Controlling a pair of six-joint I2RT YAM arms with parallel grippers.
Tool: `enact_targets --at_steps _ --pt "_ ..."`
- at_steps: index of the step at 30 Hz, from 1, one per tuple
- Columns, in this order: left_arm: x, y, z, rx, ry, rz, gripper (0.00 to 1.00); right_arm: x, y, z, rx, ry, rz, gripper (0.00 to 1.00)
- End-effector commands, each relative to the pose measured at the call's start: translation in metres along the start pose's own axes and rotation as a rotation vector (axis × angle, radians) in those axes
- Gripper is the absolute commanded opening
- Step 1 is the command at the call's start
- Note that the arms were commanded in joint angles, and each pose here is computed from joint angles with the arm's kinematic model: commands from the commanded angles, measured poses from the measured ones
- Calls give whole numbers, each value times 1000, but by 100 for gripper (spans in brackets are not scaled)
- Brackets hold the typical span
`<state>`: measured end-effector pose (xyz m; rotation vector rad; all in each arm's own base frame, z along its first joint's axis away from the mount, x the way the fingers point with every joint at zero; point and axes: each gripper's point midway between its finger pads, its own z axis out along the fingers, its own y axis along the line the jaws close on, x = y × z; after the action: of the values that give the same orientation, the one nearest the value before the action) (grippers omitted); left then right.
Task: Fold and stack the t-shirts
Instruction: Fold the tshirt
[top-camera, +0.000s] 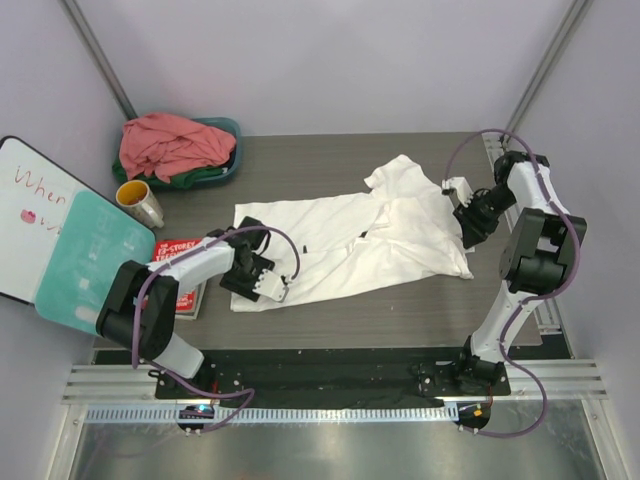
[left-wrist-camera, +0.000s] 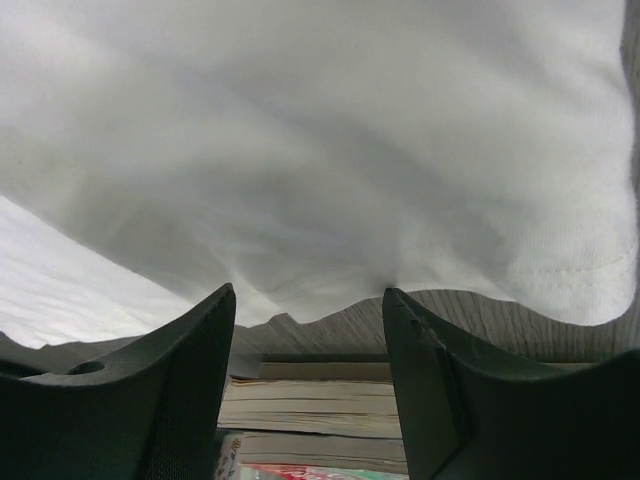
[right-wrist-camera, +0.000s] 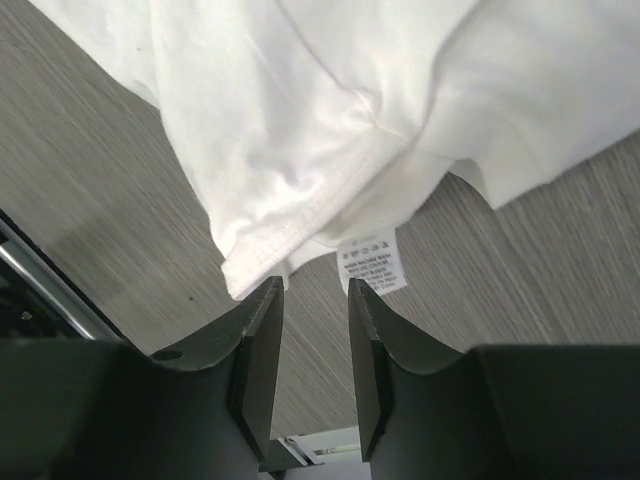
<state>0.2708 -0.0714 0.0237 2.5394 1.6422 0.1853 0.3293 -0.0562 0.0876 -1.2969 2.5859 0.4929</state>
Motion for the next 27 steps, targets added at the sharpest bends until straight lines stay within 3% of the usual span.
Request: enact_targets --at_steps 1,11,27 --pt "7 11 -7 -16 22 -18 62 1 60 -9 -189 -14 63 38" --pt "6 13 -7 -16 18 -15 62 10 84 8 -265 22 70 37" --pt "3 12 -7 -8 2 -15 62 27 69 2 -152 58 67 35"
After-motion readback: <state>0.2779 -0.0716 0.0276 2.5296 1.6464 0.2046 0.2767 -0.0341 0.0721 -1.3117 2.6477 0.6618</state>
